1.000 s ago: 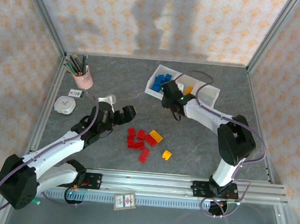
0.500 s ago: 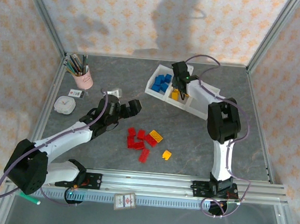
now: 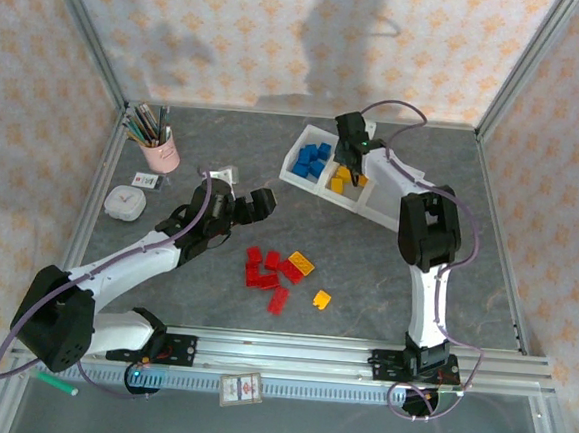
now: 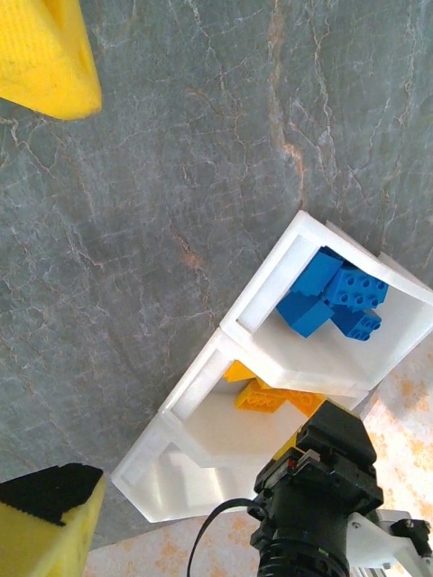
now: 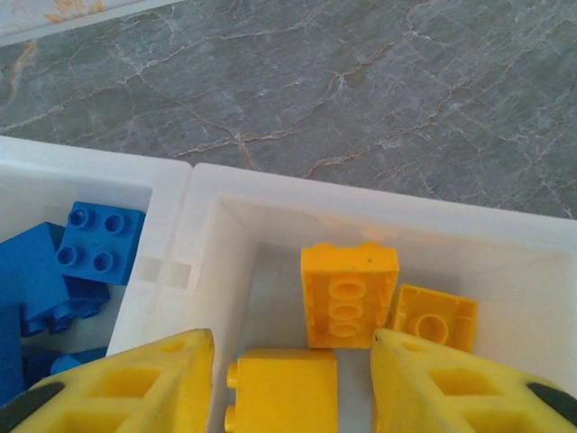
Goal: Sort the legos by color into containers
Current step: Place the lego in the container, then rotate the lego at the bottom-center of the table.
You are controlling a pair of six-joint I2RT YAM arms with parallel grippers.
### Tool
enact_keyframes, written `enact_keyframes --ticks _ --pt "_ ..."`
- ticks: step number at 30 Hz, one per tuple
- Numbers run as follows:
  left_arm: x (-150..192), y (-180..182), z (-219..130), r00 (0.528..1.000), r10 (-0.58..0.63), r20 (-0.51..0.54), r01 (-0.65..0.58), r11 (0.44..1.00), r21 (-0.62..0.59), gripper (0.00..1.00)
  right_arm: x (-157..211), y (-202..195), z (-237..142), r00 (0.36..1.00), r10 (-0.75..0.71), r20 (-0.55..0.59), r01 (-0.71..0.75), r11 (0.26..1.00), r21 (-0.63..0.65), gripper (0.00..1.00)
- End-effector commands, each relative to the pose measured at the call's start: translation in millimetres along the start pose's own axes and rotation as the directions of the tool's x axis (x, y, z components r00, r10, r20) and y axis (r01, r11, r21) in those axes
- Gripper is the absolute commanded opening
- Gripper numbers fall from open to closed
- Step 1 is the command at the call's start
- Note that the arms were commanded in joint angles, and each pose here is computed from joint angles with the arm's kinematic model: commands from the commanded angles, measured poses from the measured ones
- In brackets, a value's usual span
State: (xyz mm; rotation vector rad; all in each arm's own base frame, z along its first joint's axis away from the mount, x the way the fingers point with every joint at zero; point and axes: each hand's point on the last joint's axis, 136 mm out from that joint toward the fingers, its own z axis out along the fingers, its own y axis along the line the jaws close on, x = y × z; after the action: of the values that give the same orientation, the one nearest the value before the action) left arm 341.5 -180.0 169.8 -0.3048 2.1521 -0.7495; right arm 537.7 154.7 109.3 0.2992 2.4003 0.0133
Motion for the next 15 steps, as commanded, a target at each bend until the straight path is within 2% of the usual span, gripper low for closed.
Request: enact_keyframes --ticks 1,7,15 --pt "-15.4 -10.1 -8.4 0.999 0.016 0.041 -0.017 0.999 0.027 0.99 -21.6 7.5 -46.5 0.998 0.025 0.059 -0.021 0.997 -0.069 0.49" --pt "-10.0 -5.8 -20.5 0.999 0.007 0.040 -0.008 0.999 0.031 0.99 2.6 16.9 -82.6 0.998 0.003 0.062 0.005 0.991 -0.131 0.50" --pt "5.3 7.5 -38.7 1.000 0.007 0.021 -0.008 1.000 0.019 0.99 74.9 32.7 -117.1 0.995 -0.100 0.006 0.100 0.974 -0.204 0.54"
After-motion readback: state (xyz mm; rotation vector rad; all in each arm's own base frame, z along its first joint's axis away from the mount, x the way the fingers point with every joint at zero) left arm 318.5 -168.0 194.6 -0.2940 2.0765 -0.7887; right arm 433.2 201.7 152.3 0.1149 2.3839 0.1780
